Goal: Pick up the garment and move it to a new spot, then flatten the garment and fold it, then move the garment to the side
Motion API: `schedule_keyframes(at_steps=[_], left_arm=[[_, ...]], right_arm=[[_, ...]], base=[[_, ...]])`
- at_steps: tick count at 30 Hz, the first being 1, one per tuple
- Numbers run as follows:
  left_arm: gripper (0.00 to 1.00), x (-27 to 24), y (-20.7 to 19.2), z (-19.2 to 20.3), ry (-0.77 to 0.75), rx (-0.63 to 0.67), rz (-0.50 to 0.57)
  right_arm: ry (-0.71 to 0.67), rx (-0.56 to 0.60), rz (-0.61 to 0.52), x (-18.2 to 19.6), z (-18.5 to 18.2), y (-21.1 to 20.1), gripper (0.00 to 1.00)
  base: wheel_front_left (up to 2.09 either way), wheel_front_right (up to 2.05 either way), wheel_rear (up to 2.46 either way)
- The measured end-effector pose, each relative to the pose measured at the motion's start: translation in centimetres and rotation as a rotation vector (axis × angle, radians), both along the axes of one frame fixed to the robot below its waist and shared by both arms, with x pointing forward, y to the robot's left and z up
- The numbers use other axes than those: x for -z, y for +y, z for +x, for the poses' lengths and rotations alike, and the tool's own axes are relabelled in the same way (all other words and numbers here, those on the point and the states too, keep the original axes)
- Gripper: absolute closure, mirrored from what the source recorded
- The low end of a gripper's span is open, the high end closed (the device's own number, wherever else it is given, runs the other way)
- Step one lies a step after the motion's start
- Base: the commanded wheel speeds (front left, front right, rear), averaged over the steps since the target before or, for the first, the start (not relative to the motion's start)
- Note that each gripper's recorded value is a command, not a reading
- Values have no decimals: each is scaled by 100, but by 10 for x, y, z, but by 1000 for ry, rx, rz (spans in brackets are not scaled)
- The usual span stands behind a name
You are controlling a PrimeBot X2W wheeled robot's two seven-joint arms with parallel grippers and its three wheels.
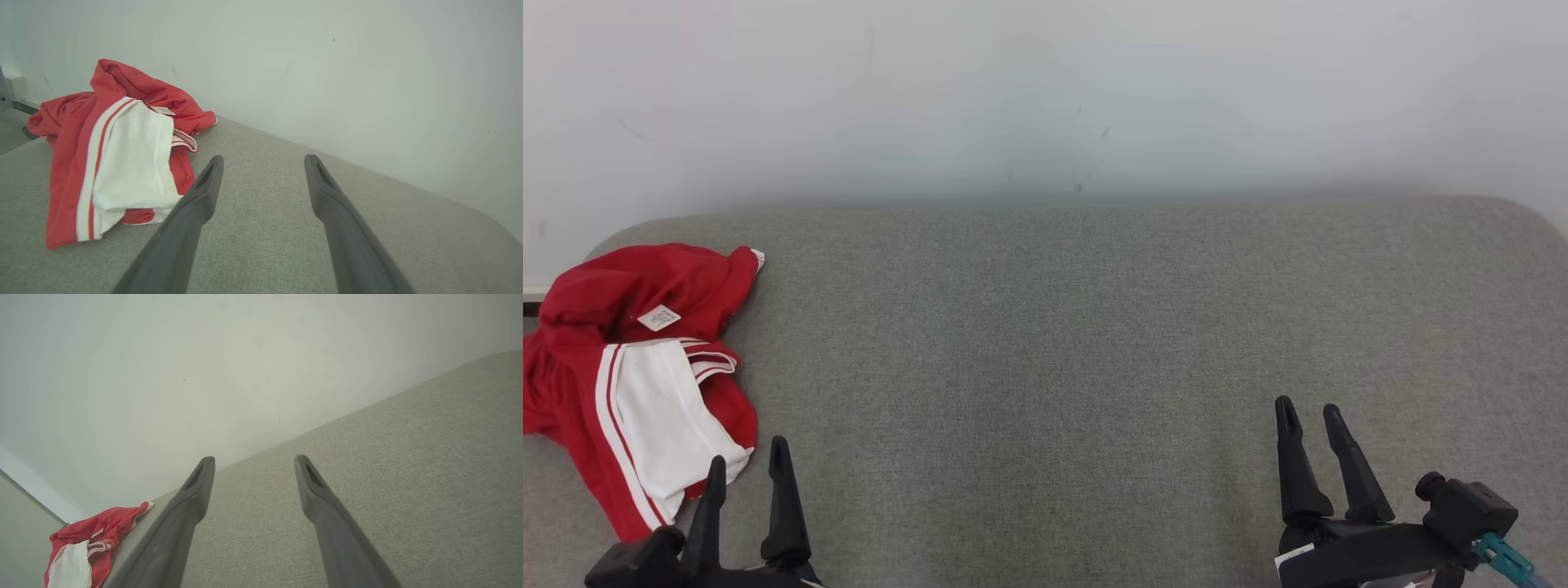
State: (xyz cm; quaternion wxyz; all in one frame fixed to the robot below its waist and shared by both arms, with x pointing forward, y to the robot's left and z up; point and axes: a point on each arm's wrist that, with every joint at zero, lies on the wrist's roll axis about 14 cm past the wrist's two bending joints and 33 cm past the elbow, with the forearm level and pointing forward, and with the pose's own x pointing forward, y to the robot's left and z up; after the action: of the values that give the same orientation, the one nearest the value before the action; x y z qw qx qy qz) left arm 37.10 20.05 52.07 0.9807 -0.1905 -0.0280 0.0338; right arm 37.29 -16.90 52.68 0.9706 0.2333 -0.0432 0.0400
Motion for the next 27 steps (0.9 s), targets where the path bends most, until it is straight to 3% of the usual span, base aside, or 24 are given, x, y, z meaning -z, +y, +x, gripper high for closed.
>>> schedule_keyframes(at_steps=[27], left_arm=[[0, -12, -5, -5, -68, 16, 288]], right_arm=[[-85, 7, -285, -13, -5, 3, 0]], base=[[0, 0, 0]])
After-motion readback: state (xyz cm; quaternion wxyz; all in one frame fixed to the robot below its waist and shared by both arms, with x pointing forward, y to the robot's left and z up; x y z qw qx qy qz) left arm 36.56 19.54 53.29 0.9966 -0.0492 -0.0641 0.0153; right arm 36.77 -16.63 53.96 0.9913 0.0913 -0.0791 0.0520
